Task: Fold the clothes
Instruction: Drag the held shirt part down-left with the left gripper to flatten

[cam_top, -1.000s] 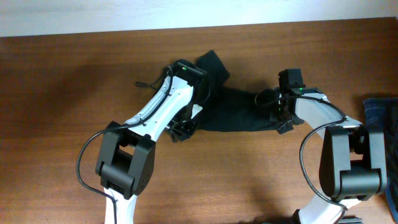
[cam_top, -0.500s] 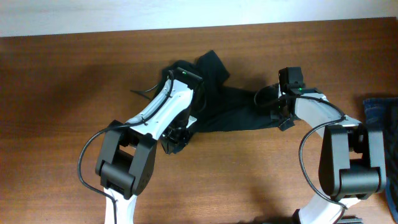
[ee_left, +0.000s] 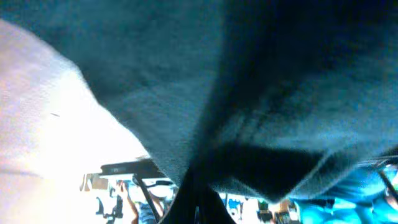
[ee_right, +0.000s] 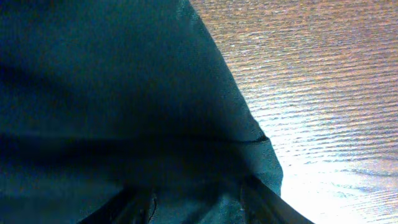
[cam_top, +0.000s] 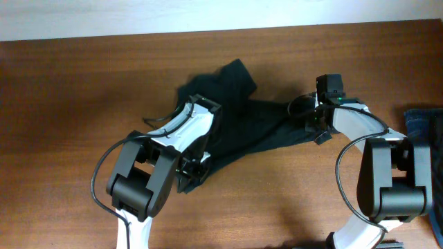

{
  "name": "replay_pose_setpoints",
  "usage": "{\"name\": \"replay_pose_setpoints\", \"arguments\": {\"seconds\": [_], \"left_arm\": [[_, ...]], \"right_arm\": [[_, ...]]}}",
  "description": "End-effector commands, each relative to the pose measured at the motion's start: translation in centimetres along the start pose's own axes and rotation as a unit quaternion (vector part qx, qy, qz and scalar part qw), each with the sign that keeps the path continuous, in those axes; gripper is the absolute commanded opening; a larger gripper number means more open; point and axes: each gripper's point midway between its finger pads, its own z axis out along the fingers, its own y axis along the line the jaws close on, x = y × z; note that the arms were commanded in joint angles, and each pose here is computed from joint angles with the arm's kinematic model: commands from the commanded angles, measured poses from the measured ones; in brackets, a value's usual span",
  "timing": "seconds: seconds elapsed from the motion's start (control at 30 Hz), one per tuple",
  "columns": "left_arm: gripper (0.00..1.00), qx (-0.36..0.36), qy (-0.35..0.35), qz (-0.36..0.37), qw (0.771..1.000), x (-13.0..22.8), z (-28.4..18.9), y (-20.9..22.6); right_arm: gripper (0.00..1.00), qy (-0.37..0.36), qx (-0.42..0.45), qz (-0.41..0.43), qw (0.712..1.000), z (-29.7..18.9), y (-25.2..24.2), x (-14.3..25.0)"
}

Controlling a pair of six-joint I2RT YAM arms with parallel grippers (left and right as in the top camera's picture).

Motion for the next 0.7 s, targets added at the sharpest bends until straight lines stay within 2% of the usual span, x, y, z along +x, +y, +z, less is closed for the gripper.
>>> {"name": "replay_pose_setpoints", "arguments": {"seconds": [0.0,0.07,0.2,0.3,0.37,0.4,0.47,0.6,0.67], "left_arm": [[0.01,0.001,0.006,-0.006,1.0,0.7,0.5,-0.1],[0.01,0.002,0.008,-0.006,1.0,0.8,0.8,-0.1],[0.07,0.003,0.012,-0.006,1.0,0.9,1.1,-0.1],[0.19,0.005,0.014,-0.006,1.0,1.0,1.1,-0.2],[0.3,0.011,0.014,-0.006,1.0,1.0,1.1,-0.4],[0.34,0.014,0.014,-0.006,1.0,1.0,1.1,-0.5],[0.37,0.016,0.01,-0.006,1.0,1.1,0.9,-0.6],[0.39,0.02,-0.021,-0.006,1.0,1.2,-0.3,-0.7],[0.4,0.031,-0.059,-0.005,0.998,0.8,-1.6,-1.0]], "right_arm": [[0.5,0.009,0.01,0.0,1.0,0.5,-0.7,0.5],[0.5,0.009,0.01,0.001,1.0,0.5,-0.7,0.5],[0.5,0.009,0.01,0.0,1.0,0.5,-0.7,0.6],[0.52,0.009,0.01,0.0,1.0,0.5,-0.7,0.5],[0.6,0.009,0.01,0.0,1.0,0.5,-0.7,0.6],[0.68,0.009,0.01,0.001,1.0,0.5,-0.7,0.6],[0.82,0.009,0.01,0.001,1.0,0.5,-0.7,0.6],[0.97,0.012,0.01,0.0,1.0,0.5,-0.7,0.7],[0.99,0.015,0.01,-0.001,1.0,0.3,-0.7,0.7]]}}
